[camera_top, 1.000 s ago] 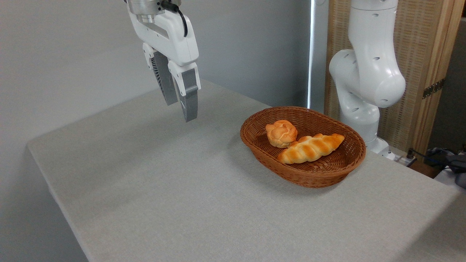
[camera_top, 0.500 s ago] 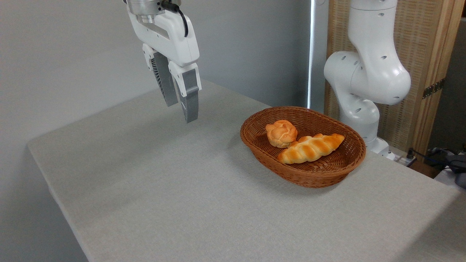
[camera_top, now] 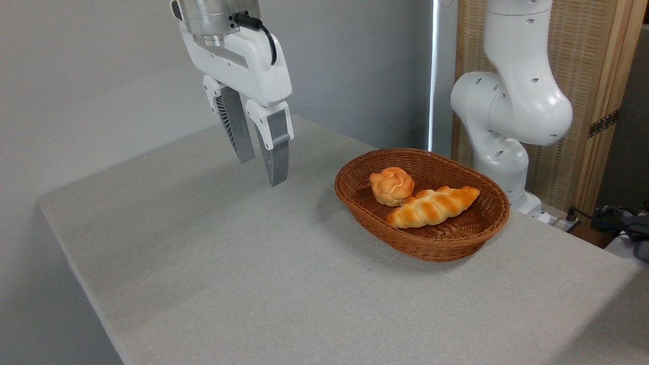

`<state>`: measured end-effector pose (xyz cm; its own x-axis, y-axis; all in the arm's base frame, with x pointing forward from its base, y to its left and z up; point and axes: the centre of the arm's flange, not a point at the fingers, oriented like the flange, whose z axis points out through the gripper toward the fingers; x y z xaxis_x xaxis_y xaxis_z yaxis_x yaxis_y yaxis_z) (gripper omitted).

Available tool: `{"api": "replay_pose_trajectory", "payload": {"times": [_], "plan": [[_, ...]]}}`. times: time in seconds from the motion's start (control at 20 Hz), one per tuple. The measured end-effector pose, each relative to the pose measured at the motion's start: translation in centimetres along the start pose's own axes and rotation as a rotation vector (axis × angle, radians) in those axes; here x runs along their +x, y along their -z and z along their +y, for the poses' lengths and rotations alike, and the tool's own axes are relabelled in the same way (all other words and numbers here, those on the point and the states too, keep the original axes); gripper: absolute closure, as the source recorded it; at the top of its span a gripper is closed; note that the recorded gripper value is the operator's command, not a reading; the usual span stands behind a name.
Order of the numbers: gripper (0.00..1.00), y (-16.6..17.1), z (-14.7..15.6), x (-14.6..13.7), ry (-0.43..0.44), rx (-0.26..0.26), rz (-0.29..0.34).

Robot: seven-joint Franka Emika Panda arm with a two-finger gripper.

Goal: Put bread into the basket

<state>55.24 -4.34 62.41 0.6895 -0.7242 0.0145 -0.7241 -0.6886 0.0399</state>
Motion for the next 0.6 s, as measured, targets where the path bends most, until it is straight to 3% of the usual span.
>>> {"api": "replay_pose_trajectory", "payload": {"times": [0.25,0.6], "plan": [[0.0,-0.3,-1.4,-0.6,0.028,0.011,0.012],[0.0,-0.3,-1.2,-0.3,0.131,-0.02,0.039]]}}
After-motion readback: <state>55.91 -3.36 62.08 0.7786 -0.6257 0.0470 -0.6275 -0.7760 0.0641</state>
